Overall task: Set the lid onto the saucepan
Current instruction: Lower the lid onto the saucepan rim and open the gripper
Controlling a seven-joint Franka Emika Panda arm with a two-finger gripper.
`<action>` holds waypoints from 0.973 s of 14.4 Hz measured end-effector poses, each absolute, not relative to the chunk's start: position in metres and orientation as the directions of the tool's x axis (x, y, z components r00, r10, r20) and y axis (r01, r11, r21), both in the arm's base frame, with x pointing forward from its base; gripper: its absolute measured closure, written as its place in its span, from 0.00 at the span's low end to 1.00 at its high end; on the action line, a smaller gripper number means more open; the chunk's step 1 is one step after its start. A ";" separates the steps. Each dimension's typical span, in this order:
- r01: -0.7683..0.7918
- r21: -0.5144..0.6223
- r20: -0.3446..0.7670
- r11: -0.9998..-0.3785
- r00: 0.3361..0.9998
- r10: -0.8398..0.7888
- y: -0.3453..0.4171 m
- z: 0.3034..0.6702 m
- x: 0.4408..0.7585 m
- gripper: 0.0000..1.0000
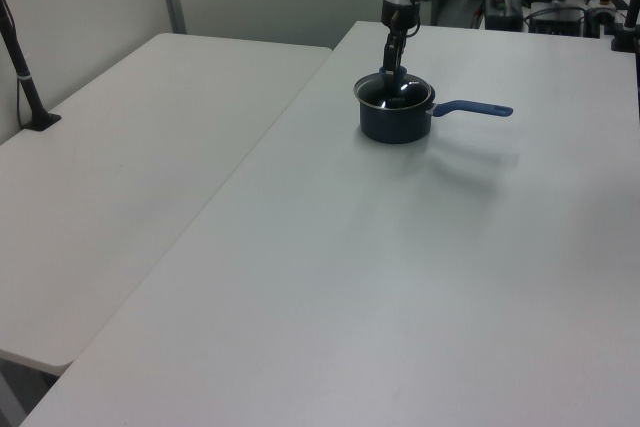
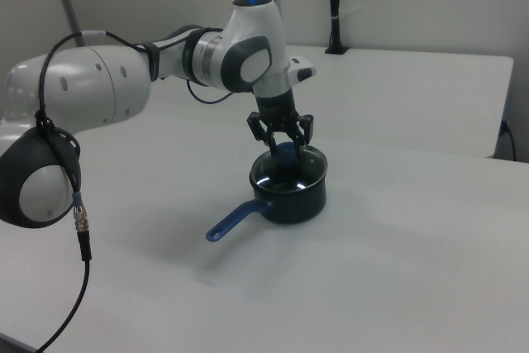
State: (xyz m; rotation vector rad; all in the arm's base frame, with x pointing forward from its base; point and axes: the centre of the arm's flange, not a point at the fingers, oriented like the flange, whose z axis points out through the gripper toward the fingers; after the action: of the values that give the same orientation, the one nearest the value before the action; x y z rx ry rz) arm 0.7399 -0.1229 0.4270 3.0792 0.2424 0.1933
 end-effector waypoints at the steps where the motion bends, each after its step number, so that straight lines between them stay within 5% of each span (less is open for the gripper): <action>1: 0.155 0.056 0.120 -0.986 0.980 0.161 -0.123 0.427 0.740 0.39; 14: 0.202 0.059 0.106 -0.978 0.973 0.207 -0.123 0.425 0.736 0.39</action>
State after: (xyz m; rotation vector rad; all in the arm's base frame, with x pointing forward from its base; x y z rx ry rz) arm 0.7355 -0.1232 0.4249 3.0729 0.3185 0.1735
